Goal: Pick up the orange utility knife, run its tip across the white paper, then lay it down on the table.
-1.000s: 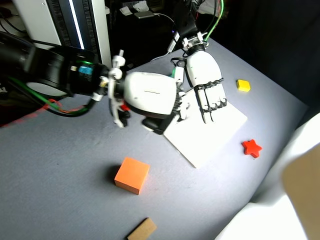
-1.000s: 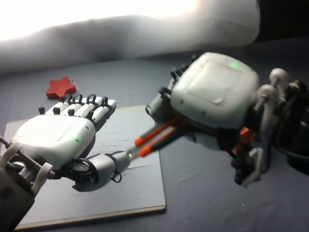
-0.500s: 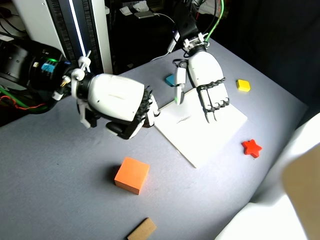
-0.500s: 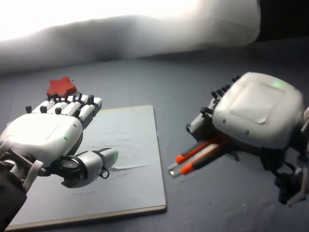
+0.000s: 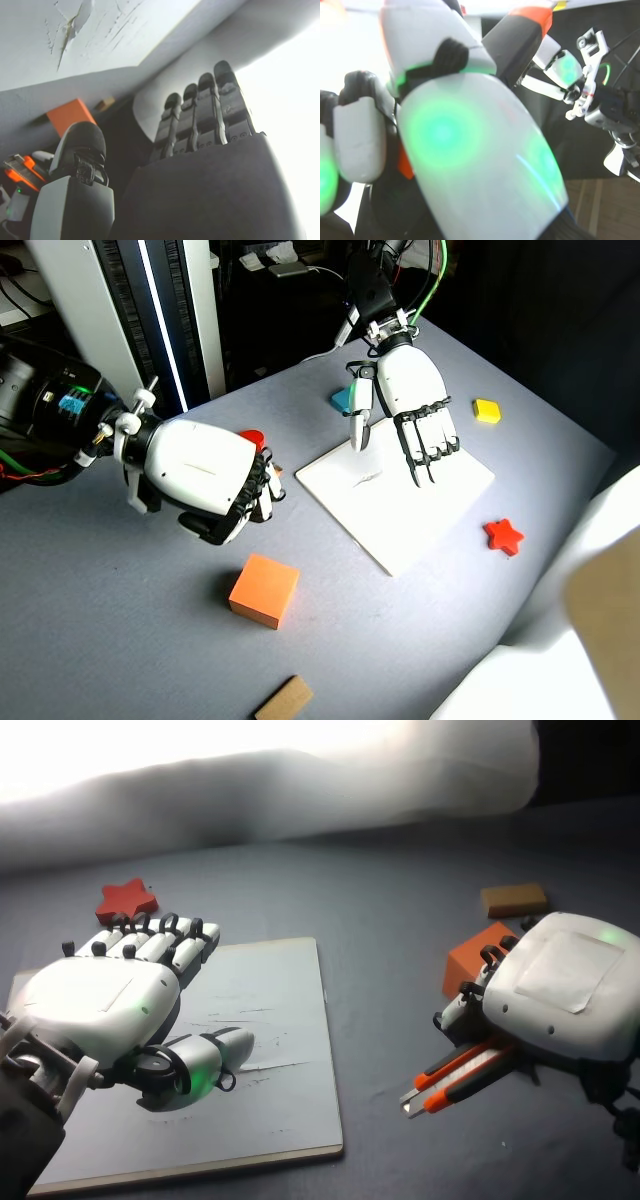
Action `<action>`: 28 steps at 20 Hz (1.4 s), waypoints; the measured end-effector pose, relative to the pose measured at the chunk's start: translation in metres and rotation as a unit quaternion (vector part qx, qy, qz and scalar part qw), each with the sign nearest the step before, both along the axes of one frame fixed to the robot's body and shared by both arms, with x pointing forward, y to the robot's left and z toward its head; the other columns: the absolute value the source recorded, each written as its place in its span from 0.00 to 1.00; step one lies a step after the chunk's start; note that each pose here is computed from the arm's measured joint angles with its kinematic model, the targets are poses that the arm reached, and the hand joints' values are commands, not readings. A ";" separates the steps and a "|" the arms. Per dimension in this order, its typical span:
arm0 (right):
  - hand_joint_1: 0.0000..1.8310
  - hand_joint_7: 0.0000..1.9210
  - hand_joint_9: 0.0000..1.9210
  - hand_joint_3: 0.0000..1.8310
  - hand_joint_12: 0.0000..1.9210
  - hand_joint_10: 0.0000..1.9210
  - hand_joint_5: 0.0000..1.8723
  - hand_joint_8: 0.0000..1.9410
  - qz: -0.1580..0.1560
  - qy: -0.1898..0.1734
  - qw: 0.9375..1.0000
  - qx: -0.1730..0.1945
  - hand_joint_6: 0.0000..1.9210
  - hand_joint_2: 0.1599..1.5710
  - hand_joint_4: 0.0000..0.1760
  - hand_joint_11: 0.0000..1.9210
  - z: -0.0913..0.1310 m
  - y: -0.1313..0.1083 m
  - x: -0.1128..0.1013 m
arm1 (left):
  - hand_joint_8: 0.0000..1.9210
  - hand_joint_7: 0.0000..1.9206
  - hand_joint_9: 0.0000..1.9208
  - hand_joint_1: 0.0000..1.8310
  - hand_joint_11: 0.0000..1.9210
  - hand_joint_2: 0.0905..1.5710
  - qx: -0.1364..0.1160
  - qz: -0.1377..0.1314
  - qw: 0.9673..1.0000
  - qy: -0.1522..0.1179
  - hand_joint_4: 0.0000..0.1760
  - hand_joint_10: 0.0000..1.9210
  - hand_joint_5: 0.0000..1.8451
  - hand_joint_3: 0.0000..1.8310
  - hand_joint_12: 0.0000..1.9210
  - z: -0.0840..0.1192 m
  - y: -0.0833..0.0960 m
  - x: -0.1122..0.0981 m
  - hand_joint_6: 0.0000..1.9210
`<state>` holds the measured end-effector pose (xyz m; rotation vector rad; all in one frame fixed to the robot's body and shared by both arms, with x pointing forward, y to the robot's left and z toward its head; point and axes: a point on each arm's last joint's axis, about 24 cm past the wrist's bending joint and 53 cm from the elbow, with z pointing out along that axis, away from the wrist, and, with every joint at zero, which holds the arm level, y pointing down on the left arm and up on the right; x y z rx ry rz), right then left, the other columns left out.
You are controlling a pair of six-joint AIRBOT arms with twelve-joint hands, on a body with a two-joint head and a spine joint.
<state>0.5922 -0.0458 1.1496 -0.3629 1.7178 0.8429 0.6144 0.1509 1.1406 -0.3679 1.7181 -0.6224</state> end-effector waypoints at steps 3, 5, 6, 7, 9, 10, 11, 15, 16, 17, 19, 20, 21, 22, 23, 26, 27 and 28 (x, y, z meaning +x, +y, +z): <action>0.63 0.31 0.53 0.00 1.00 1.00 0.34 1.00 -0.007 -0.001 1.000 -0.003 0.77 0.91 0.00 0.50 -0.002 -0.005 0.006 | 0.00 0.00 0.01 0.08 0.00 0.83 0.000 0.001 1.000 -0.002 0.07 0.00 0.00 0.00 0.15 0.001 0.001 0.000 0.00; 0.62 0.30 0.34 0.00 1.00 1.00 0.35 0.95 -0.006 0.003 1.000 -0.005 0.73 0.89 0.00 0.35 -0.006 -0.005 0.004 | 0.00 0.00 0.01 0.06 0.00 0.84 0.000 0.003 1.000 -0.002 0.07 0.00 0.00 0.00 0.15 0.001 0.002 0.001 0.00; 0.60 0.31 0.27 0.00 1.00 0.97 0.33 0.90 -0.004 0.004 1.000 -0.007 0.77 0.87 0.00 0.28 -0.007 -0.005 0.004 | 0.00 0.00 0.00 0.07 0.00 0.84 0.001 0.002 1.000 -0.003 0.06 0.00 0.00 0.00 0.13 0.001 0.001 0.001 0.00; 0.59 0.27 0.20 0.00 1.00 0.94 0.33 0.91 -0.004 0.004 1.000 -0.007 0.79 0.86 0.00 0.22 -0.007 -0.005 0.004 | 0.00 0.00 0.01 0.06 0.00 0.84 0.001 0.002 1.000 -0.003 0.08 0.00 0.00 0.00 0.14 0.001 0.001 0.001 0.00; 0.54 0.17 0.14 0.00 1.00 0.82 0.17 0.67 -0.005 0.004 1.000 -0.008 0.64 0.81 0.00 0.09 -0.008 -0.006 0.003 | 0.00 0.00 0.01 0.07 0.00 0.84 0.000 0.003 1.000 -0.002 0.08 0.00 0.00 0.00 0.13 0.001 0.002 0.001 0.00; 0.52 0.19 0.15 0.00 0.97 0.69 0.14 0.48 -0.005 0.005 1.000 -0.009 0.48 0.79 0.00 0.05 -0.009 -0.006 0.003 | 0.00 0.00 0.00 0.06 0.00 0.84 0.000 0.002 1.000 -0.002 0.08 0.00 0.00 0.00 0.10 0.001 0.001 0.001 0.00; 0.50 0.21 0.15 0.00 0.91 0.57 0.14 0.30 -0.004 0.007 1.000 -0.010 0.35 0.78 0.00 0.02 -0.010 -0.006 0.003 | 0.00 0.00 0.00 0.05 0.00 0.84 0.001 0.003 1.000 -0.003 0.07 0.00 0.00 0.00 0.05 0.001 0.002 0.002 0.00; 0.44 0.19 0.12 0.00 0.68 0.27 0.14 0.02 -0.005 0.005 1.000 -0.012 0.08 0.76 0.00 0.00 -0.010 -0.007 0.003 | 0.00 0.00 0.00 0.06 0.00 0.84 0.000 0.006 1.000 0.000 0.06 0.00 0.00 0.00 0.06 -0.002 0.004 0.002 0.00; 0.41 0.17 0.12 0.00 0.64 0.20 0.13 0.00 -0.006 0.004 1.000 -0.013 0.04 0.75 0.00 0.00 -0.009 -0.008 0.004 | 0.00 0.00 0.00 0.07 0.00 0.83 -0.001 0.007 1.000 0.001 0.07 0.00 0.00 0.00 0.05 -0.002 0.005 0.002 0.00; 0.43 0.16 0.13 0.00 0.61 0.15 0.13 0.00 -0.008 0.003 1.000 -0.013 0.02 0.74 0.00 0.00 -0.008 -0.010 0.004 | 0.00 0.00 0.00 0.07 0.00 0.84 0.000 0.006 1.000 -0.001 0.07 0.00 0.00 0.00 0.05 -0.001 0.004 0.002 0.00; 0.41 0.12 0.12 0.00 0.54 0.09 0.09 0.00 -0.013 -0.001 1.000 -0.014 0.00 0.73 0.00 0.00 -0.005 -0.016 0.005 | 0.00 0.00 0.01 0.07 0.00 0.83 0.000 0.006 1.000 -0.001 0.05 0.00 0.00 0.00 0.06 -0.001 0.004 0.002 0.00; 0.39 0.07 0.07 0.00 0.40 0.05 0.05 0.00 -0.015 -0.003 1.000 -0.016 0.00 0.71 0.00 0.00 -0.003 -0.018 0.005 | 0.00 0.00 0.02 0.07 0.00 0.83 0.000 0.006 1.000 -0.001 0.07 0.01 0.00 0.00 0.06 -0.001 0.004 0.002 0.00; 0.38 0.04 0.05 0.00 0.29 0.03 0.03 0.00 -0.014 -0.003 1.000 -0.016 0.00 0.70 0.00 0.00 -0.003 -0.018 0.004 | 0.00 0.00 0.02 0.07 0.00 0.84 0.000 0.007 1.000 -0.001 0.06 0.01 0.00 0.00 0.06 -0.001 0.005 0.003 0.00; 0.36 0.01 0.03 0.00 0.20 0.02 0.01 0.00 -0.015 -0.003 1.000 -0.016 0.00 0.68 0.00 0.00 -0.002 -0.019 0.004 | 0.00 0.00 0.03 0.06 0.00 0.84 0.000 0.007 1.000 -0.002 0.06 0.01 0.00 0.00 0.06 -0.001 0.005 0.003 0.00; 0.33 0.00 0.02 0.00 0.14 0.01 0.00 0.00 -0.016 -0.004 1.000 -0.017 0.00 0.66 0.00 0.00 0.000 -0.021 0.003 | 0.00 0.00 0.03 0.06 0.00 0.84 0.000 0.007 1.000 -0.001 0.07 0.01 0.00 0.00 0.08 -0.001 0.005 0.003 0.00; 0.23 0.00 0.00 0.00 0.01 0.00 0.00 0.00 -0.023 -0.007 0.999 -0.025 0.00 0.61 0.00 0.00 0.005 -0.033 0.001 | 0.00 0.00 0.03 0.08 0.00 0.83 0.000 0.007 1.000 -0.001 0.08 0.00 0.00 0.00 0.20 -0.001 0.005 0.003 0.00; 0.20 0.00 0.00 0.00 0.00 0.00 0.00 0.00 -0.027 -0.005 0.999 -0.028 0.00 0.61 0.00 0.00 0.006 -0.038 0.001 | 0.00 0.00 0.03 0.08 0.00 0.83 0.000 0.007 1.000 -0.001 0.08 0.00 0.00 0.00 0.21 -0.001 0.005 0.003 0.00; 0.16 0.00 0.00 0.00 0.00 0.00 0.00 0.00 -0.031 0.002 0.999 -0.030 0.00 0.61 0.00 0.00 0.008 -0.043 -0.001 | 0.00 0.00 0.03 0.09 0.00 0.83 0.000 0.007 1.000 -0.002 0.09 0.00 0.00 0.00 0.21 -0.001 0.005 0.003 0.00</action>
